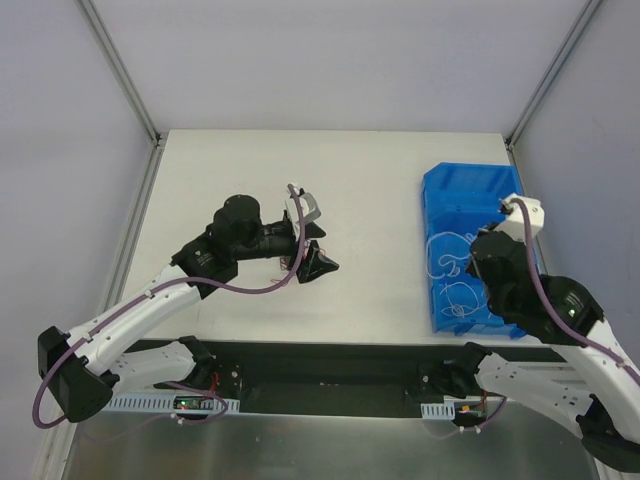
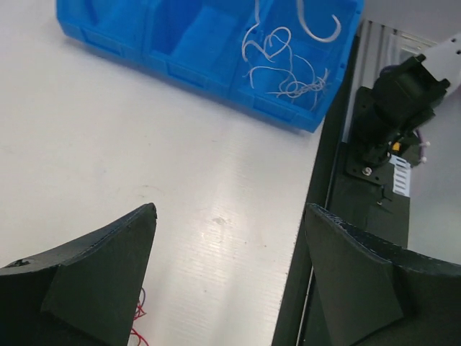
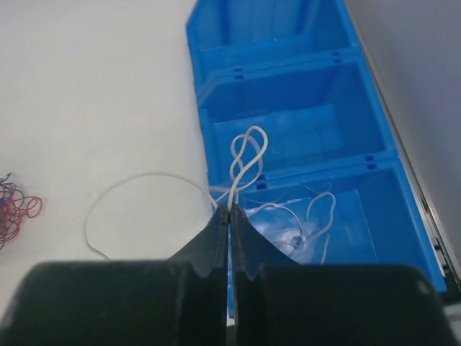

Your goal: Untangle the cables

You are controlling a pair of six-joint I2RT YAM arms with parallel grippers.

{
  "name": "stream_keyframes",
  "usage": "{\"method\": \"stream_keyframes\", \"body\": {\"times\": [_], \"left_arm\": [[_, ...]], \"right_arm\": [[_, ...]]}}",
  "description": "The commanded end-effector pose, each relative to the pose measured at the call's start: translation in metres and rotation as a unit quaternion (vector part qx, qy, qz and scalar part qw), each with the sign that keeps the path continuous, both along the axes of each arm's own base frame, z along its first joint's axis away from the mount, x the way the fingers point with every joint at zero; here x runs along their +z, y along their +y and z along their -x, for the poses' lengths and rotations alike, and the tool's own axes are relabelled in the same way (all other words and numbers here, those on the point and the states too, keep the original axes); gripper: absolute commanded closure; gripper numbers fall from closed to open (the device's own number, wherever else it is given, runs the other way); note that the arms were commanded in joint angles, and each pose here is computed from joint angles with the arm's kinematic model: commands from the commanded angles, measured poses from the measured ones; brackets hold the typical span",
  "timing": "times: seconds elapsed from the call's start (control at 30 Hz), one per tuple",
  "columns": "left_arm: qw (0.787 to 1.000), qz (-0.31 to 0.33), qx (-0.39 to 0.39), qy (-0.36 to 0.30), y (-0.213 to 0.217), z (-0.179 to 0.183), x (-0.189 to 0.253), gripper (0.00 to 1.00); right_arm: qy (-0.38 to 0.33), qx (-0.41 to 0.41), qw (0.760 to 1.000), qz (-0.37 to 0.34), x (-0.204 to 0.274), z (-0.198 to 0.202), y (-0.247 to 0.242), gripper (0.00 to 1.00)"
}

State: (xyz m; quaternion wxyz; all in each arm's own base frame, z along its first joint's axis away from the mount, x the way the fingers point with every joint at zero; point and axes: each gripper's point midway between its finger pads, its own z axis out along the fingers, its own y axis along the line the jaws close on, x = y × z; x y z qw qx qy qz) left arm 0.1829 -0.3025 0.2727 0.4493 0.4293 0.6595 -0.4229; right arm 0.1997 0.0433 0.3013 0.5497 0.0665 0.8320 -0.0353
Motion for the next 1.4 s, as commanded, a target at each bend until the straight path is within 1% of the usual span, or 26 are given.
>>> {"method": "stream_keyframes", "body": {"times": [0.0,0.07,0.17,0.3,0.4,0.47,0.57,0.67,0.8,0.93,0.97,1.03,1.07,1.1,1.17,1.23,1.3,1.37], "left_arm": [[0.998,-0.002,0.055,-0.034,0.008,-0.016,0.01,0.16],[0.998,-0.003,0.055,-0.033,0.008,-0.016,0.009,0.14],[0.998,-0.004,0.057,-0.029,0.008,-0.017,0.008,0.13],[0.998,-0.008,0.063,-0.026,0.008,-0.02,0.005,0.13],[0.996,-0.014,0.077,-0.031,0.01,-0.025,0.002,0.13],[0.996,-0.017,0.083,-0.03,0.011,-0.027,0.001,0.13],[0.996,-0.017,0.083,-0.031,0.011,-0.027,0.001,0.13],[0.995,-0.023,0.091,-0.029,0.011,-0.03,-0.003,0.12],[0.992,-0.038,0.116,-0.021,0.016,-0.038,-0.008,0.13],[0.986,-0.047,0.156,-0.022,0.025,-0.048,-0.009,0.13],[0.985,-0.049,0.162,-0.022,0.026,-0.049,-0.008,0.13],[0.984,-0.05,0.167,-0.022,0.028,-0.05,-0.008,0.13],[0.984,-0.049,0.171,-0.024,0.029,-0.051,-0.007,0.13],[0.982,-0.05,0.177,-0.027,0.031,-0.053,-0.007,0.13],[0.98,-0.055,0.191,-0.03,0.035,-0.057,-0.008,0.12],[0.976,-0.062,0.209,-0.028,0.038,-0.062,-0.011,0.12],[0.969,-0.071,0.234,-0.026,0.044,-0.071,-0.016,0.12],[0.96,-0.077,0.268,-0.005,0.049,-0.08,-0.023,0.12]], "right_arm": [[0.027,-0.077,0.997,0.017,-0.023,0.03,-0.05,1.0],[0.028,-0.104,0.994,0.02,-0.033,0.04,-0.066,1.0],[0.036,-0.131,0.99,0.018,-0.055,0.048,-0.077,1.0],[0.074,-0.211,0.975,0.012,-0.081,0.063,-0.094,1.0],[0.094,-0.26,0.961,0.028,-0.079,0.074,-0.11,1.0],[0.09,-0.279,0.955,0.029,-0.072,0.079,-0.117,1.0],[0.088,-0.283,0.955,0.028,-0.072,0.08,-0.119,1.0],[0.105,-0.256,0.961,0.009,-0.084,0.07,-0.104,1.0],[0.111,-0.255,0.959,-0.042,-0.106,0.062,-0.088,0.91],[0.105,-0.269,0.956,-0.059,-0.117,0.061,-0.089,0.88],[0.104,-0.271,0.955,-0.057,-0.119,0.061,-0.09,0.84],[0.111,-0.263,0.957,-0.051,-0.122,0.056,-0.087,0.72],[0.116,-0.257,0.958,-0.049,-0.122,0.054,-0.085,0.69],[0.12,-0.244,0.961,-0.051,-0.122,0.048,-0.079,0.67],[0.133,-0.177,0.974,-0.057,-0.124,0.031,-0.056,0.61],[0.157,-0.051,0.983,-0.078,-0.127,0.011,-0.011,0.55],[0.164,0.097,0.974,-0.126,-0.124,-0.004,0.047,0.51],[0.166,0.204,0.947,-0.185,-0.124,-0.009,0.101,0.48]]}}
